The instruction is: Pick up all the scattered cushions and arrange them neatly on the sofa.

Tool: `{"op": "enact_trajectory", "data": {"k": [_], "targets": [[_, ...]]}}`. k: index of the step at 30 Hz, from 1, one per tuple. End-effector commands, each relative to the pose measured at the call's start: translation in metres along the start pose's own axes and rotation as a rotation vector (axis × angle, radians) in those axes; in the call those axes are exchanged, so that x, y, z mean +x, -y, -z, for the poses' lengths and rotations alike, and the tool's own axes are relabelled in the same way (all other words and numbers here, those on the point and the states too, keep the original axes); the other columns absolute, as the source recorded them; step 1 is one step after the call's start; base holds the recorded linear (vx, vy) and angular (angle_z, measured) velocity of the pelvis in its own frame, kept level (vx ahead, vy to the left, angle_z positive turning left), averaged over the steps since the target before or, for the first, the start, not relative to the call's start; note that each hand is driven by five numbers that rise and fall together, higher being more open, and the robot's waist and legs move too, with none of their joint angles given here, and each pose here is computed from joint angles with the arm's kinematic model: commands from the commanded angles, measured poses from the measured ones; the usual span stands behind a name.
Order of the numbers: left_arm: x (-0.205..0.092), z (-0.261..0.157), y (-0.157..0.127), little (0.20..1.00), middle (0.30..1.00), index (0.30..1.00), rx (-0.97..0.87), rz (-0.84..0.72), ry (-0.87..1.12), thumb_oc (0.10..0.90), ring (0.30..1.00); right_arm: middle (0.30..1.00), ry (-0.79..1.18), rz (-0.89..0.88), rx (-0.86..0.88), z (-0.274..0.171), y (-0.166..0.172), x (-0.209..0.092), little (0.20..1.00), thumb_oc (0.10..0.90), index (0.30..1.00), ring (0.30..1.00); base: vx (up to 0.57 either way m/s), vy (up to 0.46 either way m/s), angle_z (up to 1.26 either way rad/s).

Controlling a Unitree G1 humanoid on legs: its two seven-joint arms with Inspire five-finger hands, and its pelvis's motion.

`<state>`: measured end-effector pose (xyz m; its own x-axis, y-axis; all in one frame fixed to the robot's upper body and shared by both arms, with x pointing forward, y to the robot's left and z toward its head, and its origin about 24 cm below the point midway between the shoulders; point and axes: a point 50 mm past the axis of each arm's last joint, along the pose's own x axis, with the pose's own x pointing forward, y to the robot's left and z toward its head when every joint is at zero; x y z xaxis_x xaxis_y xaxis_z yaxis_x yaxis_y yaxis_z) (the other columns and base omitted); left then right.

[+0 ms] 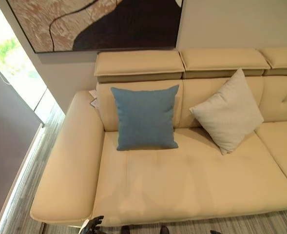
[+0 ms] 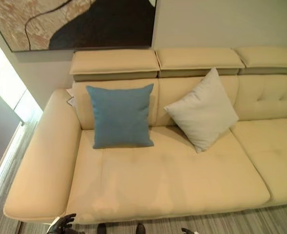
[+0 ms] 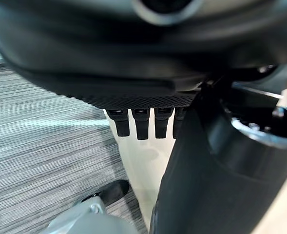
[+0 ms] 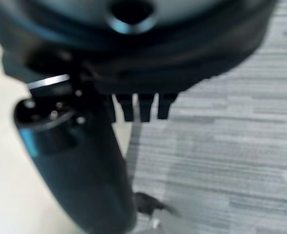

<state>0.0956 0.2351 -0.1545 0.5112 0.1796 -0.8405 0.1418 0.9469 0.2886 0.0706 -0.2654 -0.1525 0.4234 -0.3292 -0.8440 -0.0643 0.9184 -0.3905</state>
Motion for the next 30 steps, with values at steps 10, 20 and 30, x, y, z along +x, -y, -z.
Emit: {"op": "enact_trajectory", "data": {"k": [10,20,30], "targets": [[0.009,-0.033,0.002,0.900,0.900,0.900,0.033,0.001,0.090,0.800,0.900,0.900,0.082,0.055,-0.043,-0.035,0.008,0.009,0.900,0.800,0.900,0.900,-0.16,0.139,-0.43],[0.006,-0.010,-0.011,0.900,0.900,0.900,0.073,-0.018,-0.017,0.800,0.900,0.900,0.056,0.052,-0.058,-0.030,0.008,0.009,0.900,0.800,0.900,0.900,-0.21,0.015,-0.72],[0.008,-0.017,-0.010,0.900,0.900,0.900,0.030,-0.031,-0.003,0.800,0.900,0.900,0.065,0.046,-0.014,-0.036,0.002,0.009,0.900,0.800,0.900,0.900,-0.05,-0.179,-0.65]]}}
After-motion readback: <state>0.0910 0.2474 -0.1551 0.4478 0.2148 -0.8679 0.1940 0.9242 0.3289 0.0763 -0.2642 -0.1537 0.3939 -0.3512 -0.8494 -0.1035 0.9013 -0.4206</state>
